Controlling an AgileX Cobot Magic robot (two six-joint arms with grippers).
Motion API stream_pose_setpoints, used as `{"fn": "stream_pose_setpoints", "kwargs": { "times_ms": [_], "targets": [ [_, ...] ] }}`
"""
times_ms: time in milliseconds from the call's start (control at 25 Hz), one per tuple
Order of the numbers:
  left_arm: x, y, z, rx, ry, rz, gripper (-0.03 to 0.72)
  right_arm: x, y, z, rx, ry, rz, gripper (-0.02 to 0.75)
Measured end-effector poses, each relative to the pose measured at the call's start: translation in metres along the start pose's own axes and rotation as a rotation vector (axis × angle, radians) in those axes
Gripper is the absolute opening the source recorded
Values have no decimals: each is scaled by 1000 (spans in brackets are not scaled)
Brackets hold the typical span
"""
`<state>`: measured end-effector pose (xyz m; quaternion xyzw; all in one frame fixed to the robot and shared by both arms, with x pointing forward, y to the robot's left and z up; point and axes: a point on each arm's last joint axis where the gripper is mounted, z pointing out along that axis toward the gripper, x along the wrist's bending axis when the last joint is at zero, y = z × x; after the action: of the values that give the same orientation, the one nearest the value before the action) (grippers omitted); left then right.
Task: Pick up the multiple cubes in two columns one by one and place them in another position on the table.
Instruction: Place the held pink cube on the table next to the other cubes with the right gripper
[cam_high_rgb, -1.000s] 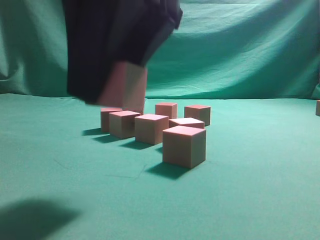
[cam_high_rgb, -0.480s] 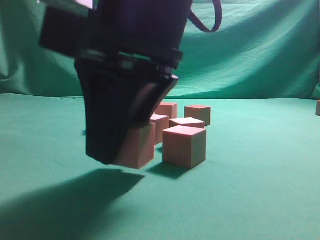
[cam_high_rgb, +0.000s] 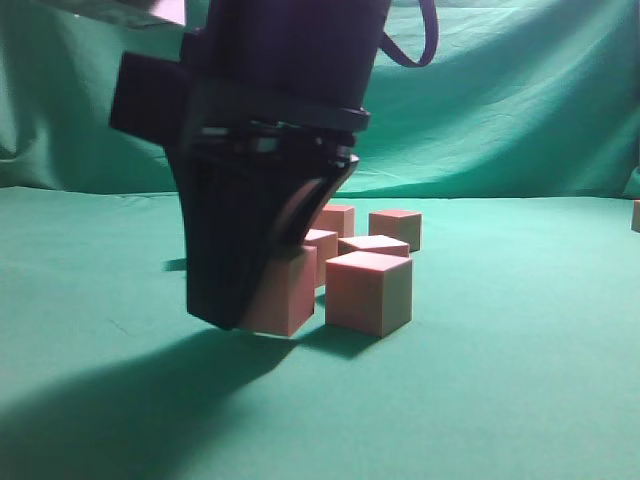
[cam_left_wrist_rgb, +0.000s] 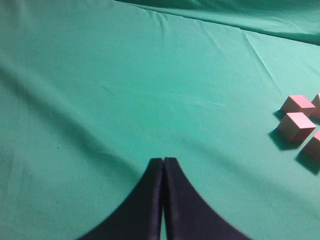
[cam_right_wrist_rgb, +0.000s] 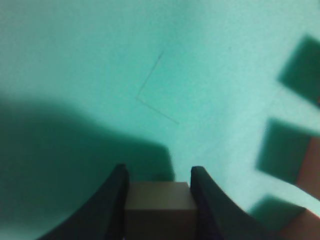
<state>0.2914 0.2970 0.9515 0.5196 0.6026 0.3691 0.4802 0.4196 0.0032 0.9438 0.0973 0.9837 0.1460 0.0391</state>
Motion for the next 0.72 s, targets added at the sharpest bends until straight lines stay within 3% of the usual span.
{"fn": "stream_pose_setpoints", "kwargs": {
  "times_ms": [720],
  "targets": [
    [0,0,0,0,0,0,0,-1,1,4,-4,-6,-36,261]
  ]
}}
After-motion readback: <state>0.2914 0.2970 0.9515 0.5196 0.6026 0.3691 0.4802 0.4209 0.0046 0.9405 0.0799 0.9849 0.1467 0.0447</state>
